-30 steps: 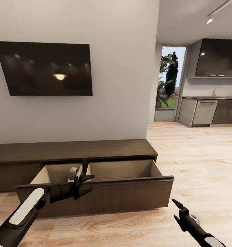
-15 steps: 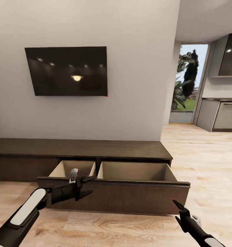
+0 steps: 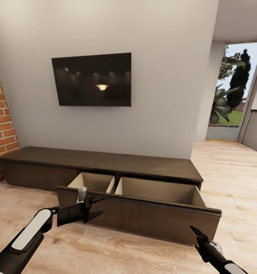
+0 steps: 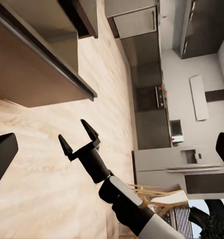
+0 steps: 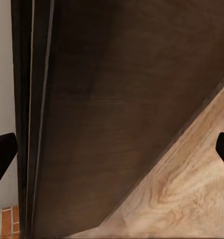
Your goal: Place each of the two pumpkins and all three candles from the living room inside a cabinet in the living room (use any cabinet), then make sure every cabinet is closed, and position the cauldron so it is next to a table in the living room.
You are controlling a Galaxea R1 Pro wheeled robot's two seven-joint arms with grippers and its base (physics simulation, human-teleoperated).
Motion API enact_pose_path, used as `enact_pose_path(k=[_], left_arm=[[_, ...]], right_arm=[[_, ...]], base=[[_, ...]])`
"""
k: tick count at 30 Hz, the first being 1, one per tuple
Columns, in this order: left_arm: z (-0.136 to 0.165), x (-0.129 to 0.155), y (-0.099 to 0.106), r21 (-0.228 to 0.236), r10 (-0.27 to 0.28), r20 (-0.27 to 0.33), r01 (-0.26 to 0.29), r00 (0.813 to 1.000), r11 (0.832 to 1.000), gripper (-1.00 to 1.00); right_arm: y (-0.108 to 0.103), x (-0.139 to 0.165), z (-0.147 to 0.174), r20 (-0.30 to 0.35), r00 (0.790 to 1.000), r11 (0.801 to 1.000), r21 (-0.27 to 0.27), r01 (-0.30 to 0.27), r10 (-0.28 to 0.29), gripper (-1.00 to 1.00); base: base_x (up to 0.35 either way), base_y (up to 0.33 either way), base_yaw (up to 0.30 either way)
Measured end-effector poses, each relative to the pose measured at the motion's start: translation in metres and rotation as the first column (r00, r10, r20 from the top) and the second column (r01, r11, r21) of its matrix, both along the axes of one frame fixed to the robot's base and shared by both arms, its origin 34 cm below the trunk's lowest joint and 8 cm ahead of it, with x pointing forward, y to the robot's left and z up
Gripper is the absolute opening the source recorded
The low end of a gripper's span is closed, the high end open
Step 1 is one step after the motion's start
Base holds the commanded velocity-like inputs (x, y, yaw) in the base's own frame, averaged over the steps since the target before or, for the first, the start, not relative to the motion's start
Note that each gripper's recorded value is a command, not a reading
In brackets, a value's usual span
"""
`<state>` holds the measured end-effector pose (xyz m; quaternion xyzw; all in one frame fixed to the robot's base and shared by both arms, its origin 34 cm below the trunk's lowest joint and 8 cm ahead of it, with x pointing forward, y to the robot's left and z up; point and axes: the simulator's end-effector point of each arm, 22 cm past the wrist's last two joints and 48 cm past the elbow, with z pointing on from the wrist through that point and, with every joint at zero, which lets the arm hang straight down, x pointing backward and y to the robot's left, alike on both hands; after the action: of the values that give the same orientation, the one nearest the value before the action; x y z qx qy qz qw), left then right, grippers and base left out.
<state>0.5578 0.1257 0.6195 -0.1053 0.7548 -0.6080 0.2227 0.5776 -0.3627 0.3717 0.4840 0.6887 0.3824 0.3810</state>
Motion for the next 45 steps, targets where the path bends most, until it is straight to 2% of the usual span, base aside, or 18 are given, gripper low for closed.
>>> enact_pose_path(k=[13, 21, 31, 37, 45], left_arm=[[-0.004, 0.001, 0.000, 0.000, 0.001, -0.008, -0.001, 1.000, 1.000, 1.00], [-0.008, 0.002, 0.000, 0.001, 0.001, -0.017, -0.001, 1.000, 1.000, 1.00], [-0.014, 0.003, 0.000, 0.002, 0.001, -0.030, -0.001, 1.000, 1.000, 1.00], [-0.018, 0.004, 0.001, 0.001, 0.002, -0.037, -0.002, 0.999, 1.000, 1.00], [-0.023, 0.005, 0.001, 0.001, 0.003, -0.047, -0.003, 0.999, 1.000, 1.00]], right_arm=[[-0.007, 0.000, -0.005, 0.000, 1.000, 0.998, -0.054, 0.019, -0.019, 1.00], [0.002, -0.008, -0.021, -0.063, 0.997, 0.993, -0.109, -0.050, 0.044, 1.00], [0.002, -0.010, -0.028, -0.079, 0.996, 0.991, -0.121, -0.059, 0.049, 1.00], [0.002, -0.012, -0.032, -0.087, 0.995, 0.991, -0.122, -0.061, 0.050, 1.00], [0.006, -0.016, -0.040, -0.111, 0.990, 0.983, -0.152, -0.103, 0.087, 1.00]], base=[[-0.166, -0.259, 0.259], [-0.184, -0.253, 0.203], [-0.214, -0.226, 0.181], [-0.178, -0.054, 0.179], [-0.157, -0.002, 0.179]])
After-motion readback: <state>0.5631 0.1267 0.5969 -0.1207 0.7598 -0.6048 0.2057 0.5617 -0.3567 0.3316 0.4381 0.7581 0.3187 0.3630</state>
